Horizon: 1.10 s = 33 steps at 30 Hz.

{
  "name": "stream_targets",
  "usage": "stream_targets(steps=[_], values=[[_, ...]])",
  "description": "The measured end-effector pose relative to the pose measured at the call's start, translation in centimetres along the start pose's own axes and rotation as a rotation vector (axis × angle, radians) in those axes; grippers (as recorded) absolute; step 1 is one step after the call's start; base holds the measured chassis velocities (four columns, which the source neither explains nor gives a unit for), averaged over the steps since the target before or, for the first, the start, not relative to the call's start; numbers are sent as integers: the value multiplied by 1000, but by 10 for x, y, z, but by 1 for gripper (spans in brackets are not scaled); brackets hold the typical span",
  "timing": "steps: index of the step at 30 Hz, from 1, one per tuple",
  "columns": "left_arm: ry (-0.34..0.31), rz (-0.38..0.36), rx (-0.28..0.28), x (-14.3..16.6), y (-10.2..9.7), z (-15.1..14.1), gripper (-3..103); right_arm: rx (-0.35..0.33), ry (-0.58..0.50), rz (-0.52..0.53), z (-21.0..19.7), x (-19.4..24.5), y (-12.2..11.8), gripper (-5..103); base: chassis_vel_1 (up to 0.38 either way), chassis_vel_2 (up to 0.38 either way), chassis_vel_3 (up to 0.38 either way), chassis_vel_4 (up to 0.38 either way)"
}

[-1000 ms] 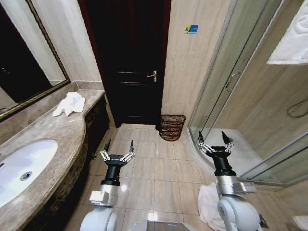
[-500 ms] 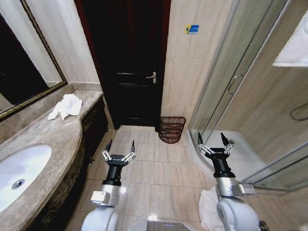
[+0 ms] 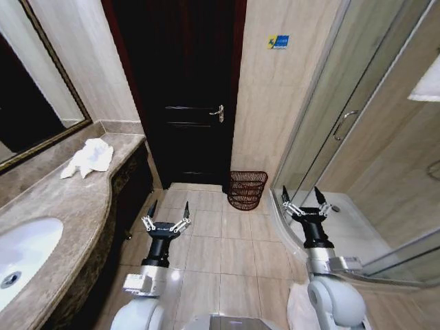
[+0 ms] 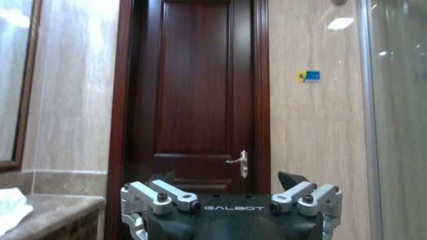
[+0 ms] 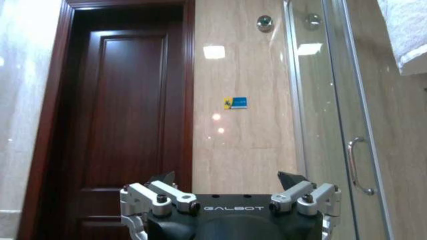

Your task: Discard the used towel into the hamper.

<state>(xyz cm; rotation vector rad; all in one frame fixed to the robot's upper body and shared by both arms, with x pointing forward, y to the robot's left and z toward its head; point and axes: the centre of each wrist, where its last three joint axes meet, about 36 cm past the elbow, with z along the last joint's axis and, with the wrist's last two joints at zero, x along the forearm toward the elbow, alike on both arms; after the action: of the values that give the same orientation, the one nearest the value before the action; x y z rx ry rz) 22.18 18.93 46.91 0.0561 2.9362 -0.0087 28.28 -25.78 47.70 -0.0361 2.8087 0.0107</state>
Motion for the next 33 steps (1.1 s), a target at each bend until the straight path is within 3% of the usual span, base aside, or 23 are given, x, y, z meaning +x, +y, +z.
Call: stream_targets(steps=[6,22,33], values=[[9,0,39,-13,-1,18,100,10,38,9,8,6,-2,100,-151,155,158,-151],[4,16,11,-10,-2,20,100,2,48,-41,22,-7,1,100,-150,165,158,-160],[5,-2,3,-4,2,8,100,-2,25,-8,22,-12,5,100,-156,158,149,-135]])
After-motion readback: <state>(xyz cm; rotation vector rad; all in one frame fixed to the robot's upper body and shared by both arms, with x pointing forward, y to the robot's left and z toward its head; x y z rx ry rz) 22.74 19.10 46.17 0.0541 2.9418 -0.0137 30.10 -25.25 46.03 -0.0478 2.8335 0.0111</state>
